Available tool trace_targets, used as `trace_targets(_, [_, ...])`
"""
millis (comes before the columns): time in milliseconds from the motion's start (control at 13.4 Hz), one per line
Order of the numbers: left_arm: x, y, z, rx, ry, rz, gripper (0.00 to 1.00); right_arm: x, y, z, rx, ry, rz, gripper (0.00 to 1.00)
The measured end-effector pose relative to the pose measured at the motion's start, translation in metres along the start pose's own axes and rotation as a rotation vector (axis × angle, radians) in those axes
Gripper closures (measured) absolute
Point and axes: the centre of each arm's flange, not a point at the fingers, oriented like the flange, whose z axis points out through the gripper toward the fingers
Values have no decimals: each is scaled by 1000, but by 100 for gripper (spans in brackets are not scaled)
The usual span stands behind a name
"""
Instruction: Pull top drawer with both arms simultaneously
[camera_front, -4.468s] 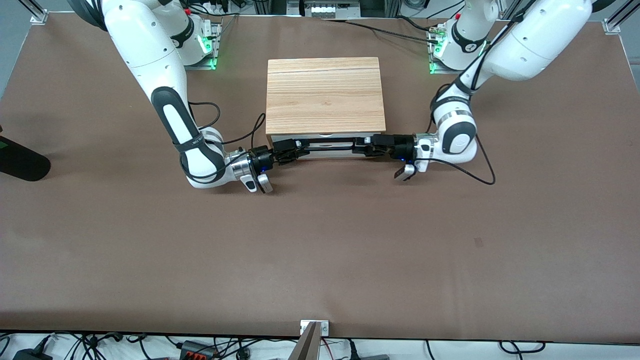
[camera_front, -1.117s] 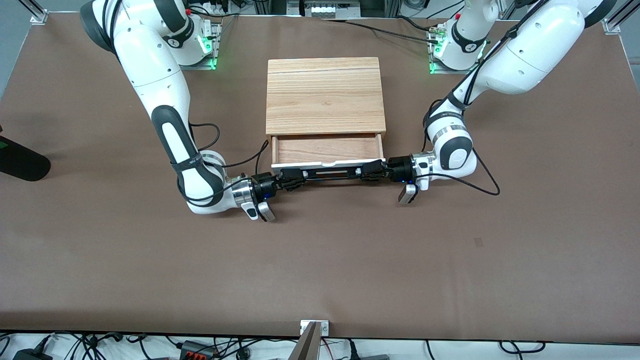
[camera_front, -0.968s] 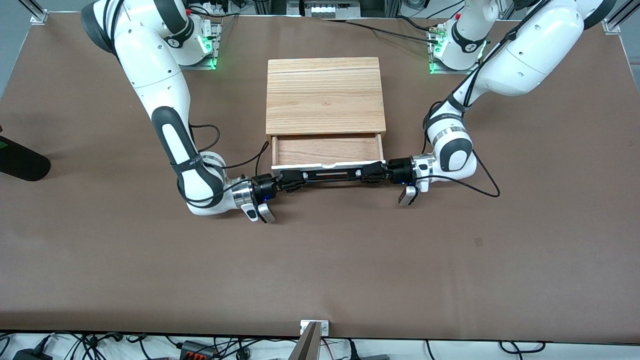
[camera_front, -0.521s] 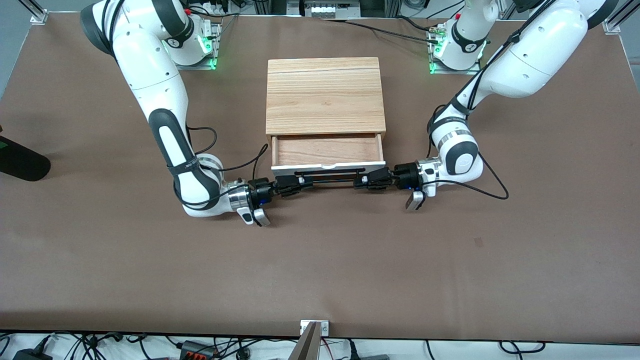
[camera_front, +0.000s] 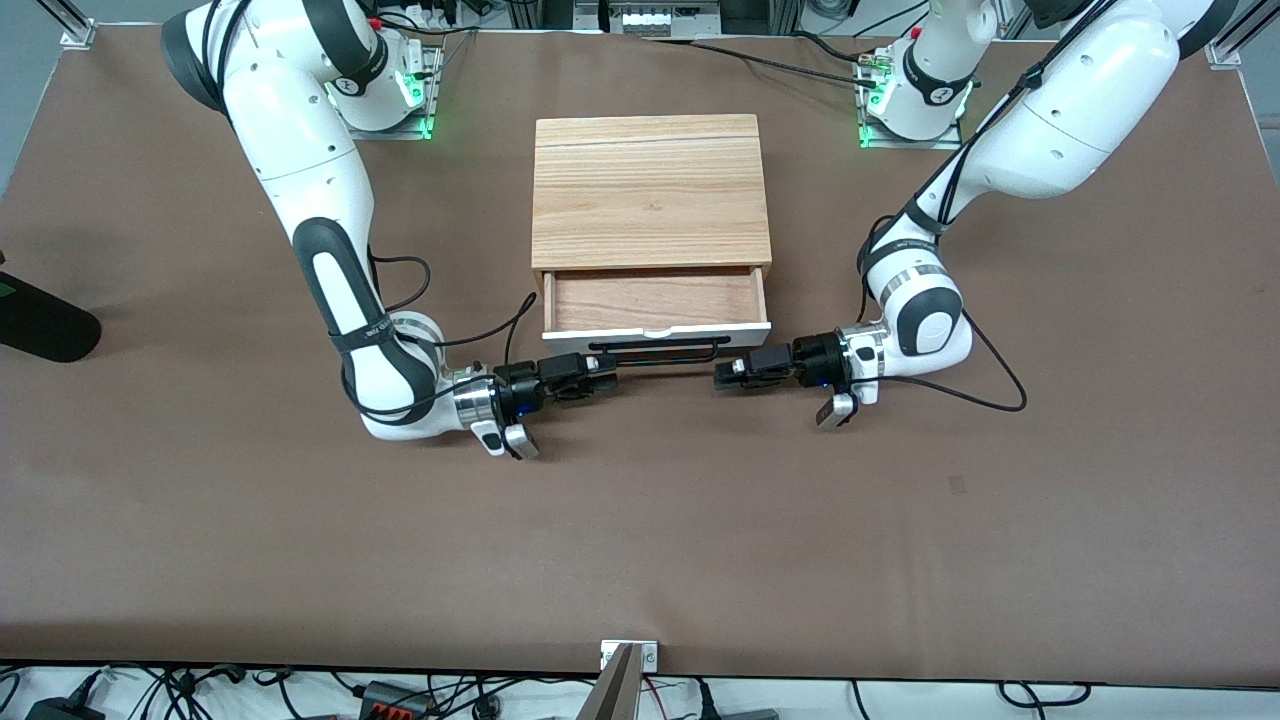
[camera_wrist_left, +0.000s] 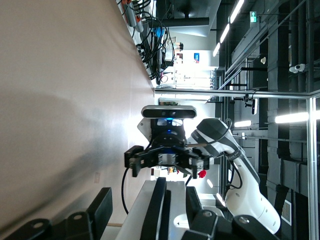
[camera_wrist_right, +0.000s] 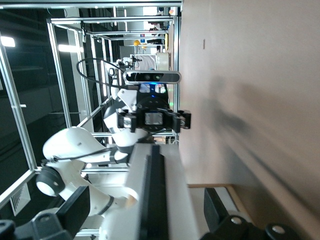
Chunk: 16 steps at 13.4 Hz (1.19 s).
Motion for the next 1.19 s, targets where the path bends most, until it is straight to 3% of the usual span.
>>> trace_targets(223, [17, 2, -18, 67, -60, 20, 33, 25, -43, -11, 0, 13, 16, 0])
trace_targets(372, [30, 8, -33, 111, -85, 19, 33, 35, -64, -24, -53, -2, 23, 0])
trace_targets(670, [70, 56, -65, 314, -199, 63, 32, 50, -125, -43, -274, -84, 63, 0])
trace_targets(894, [90, 94, -95, 447, -242, 113, 28, 42, -165, -70, -444, -164, 47, 0])
trace_targets(1043, [94, 108, -112, 516, -273, 170, 22, 36, -183, -103, -533, -196, 64, 0])
trace_targets(1191, [96, 127, -123, 606, -315, 245, 12, 31, -202, -139, -632, -191, 78, 0])
